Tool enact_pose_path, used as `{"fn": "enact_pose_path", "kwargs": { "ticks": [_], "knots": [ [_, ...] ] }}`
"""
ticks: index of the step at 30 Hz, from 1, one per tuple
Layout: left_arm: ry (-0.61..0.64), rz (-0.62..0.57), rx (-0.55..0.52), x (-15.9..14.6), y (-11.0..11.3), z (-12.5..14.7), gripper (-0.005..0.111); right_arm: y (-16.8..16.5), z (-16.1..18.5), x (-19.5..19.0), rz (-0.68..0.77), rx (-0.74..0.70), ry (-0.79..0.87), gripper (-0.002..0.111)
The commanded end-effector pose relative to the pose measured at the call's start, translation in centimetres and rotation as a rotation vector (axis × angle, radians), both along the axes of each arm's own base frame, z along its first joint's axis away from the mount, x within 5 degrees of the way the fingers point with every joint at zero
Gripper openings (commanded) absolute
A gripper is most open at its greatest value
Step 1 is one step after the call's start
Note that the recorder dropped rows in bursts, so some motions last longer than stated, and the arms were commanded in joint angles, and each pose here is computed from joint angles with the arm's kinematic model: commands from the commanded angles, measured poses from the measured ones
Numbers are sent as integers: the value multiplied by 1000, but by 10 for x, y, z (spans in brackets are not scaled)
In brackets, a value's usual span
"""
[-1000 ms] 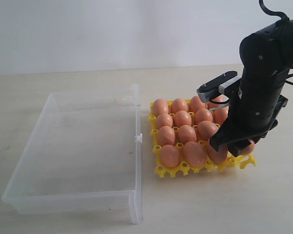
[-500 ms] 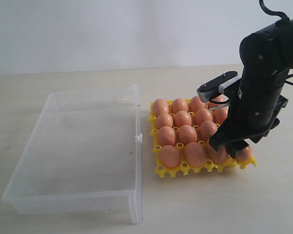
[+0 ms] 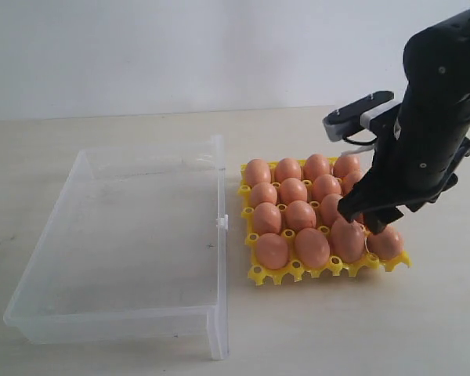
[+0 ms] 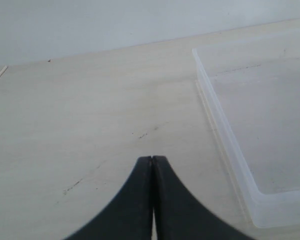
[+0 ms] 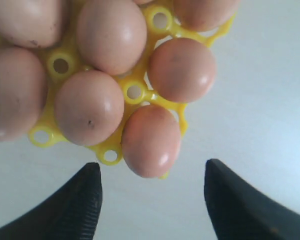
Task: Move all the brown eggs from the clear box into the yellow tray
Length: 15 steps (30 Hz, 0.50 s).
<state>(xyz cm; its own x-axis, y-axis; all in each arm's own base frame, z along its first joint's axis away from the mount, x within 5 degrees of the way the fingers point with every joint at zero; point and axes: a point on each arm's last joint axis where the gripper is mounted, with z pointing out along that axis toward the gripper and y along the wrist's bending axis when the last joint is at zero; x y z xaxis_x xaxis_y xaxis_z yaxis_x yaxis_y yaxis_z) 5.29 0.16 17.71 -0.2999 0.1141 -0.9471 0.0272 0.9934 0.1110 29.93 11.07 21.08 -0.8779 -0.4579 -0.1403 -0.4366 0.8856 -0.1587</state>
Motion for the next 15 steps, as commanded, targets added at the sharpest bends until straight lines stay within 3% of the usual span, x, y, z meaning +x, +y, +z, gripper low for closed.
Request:
{"fn": "enact_pose_path", "kwargs": {
  "ticks": [1, 7, 15],
  "knots": [
    [-16, -5, -8, 0, 0, 2, 0, -3, 33, -6, -55, 73, -129, 58],
    [-16, -5, -8, 0, 0, 2, 0, -9, 69, -29, -33, 222, -403, 52],
    [-16, -5, -8, 0, 0, 2, 0, -25, 61, -85, 42, 432, -742, 38]
  ]
}}
